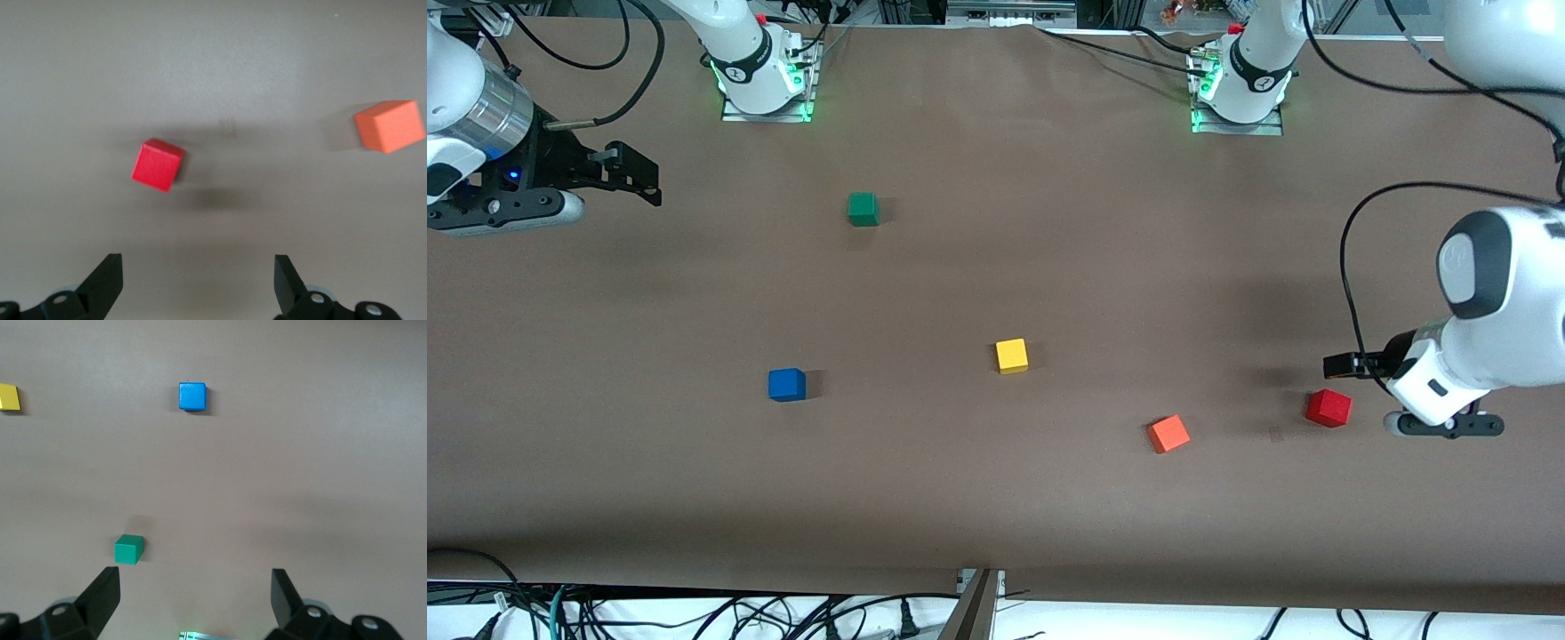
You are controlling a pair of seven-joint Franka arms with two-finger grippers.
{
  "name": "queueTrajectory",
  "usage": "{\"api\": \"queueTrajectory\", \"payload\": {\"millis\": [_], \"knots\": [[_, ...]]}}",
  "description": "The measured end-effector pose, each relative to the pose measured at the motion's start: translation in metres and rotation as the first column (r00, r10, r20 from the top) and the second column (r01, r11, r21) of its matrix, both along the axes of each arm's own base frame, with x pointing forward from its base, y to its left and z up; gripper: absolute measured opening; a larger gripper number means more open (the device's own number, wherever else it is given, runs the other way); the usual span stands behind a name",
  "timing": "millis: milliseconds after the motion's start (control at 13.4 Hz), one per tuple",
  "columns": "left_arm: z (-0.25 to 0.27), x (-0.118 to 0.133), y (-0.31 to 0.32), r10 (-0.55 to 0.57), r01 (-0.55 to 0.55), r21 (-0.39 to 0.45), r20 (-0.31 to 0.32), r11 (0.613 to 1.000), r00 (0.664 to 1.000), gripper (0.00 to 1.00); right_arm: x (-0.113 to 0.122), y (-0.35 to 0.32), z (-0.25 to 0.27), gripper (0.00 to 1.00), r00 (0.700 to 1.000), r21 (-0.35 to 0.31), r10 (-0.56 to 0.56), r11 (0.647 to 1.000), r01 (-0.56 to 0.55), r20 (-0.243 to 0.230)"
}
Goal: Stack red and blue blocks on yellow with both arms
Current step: 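Reach the left gripper down to the red cube and close on it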
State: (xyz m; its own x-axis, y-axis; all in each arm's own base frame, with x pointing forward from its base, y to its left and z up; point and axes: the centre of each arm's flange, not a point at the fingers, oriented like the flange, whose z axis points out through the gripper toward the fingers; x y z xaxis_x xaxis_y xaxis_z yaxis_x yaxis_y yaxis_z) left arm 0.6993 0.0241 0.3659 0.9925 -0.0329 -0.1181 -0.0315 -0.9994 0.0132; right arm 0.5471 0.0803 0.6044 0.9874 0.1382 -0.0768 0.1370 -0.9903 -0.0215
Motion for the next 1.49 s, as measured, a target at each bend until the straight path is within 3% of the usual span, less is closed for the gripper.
{"api": "queueTrajectory", "payload": {"millis": [372, 744, 1488], "knots": [[-0.081, 0.006, 0.043, -0.170, 0.170, -0.011, 0.028, 0.985, 0.985, 1.00, 0.000, 0.000, 0.000, 1.00, 1.000, 0.000, 0.000, 1.000, 0.000, 0.000], [-0.138, -0.001, 0.044, -0.227, 0.227, -0.005, 0.055, 0.974, 0.972, 1.00, 0.000, 0.000, 0.000, 1.00, 1.000, 0.000, 0.000, 1.000, 0.000, 0.000], [-0.160, -0.006, 0.048, -0.344, 0.345, 0.007, 0.091, 0.939, 0.935, 1.00, 0.000, -0.001, 0.000, 1.00, 1.000, 0.000, -0.001, 1.000, 0.001, 0.000]]}}
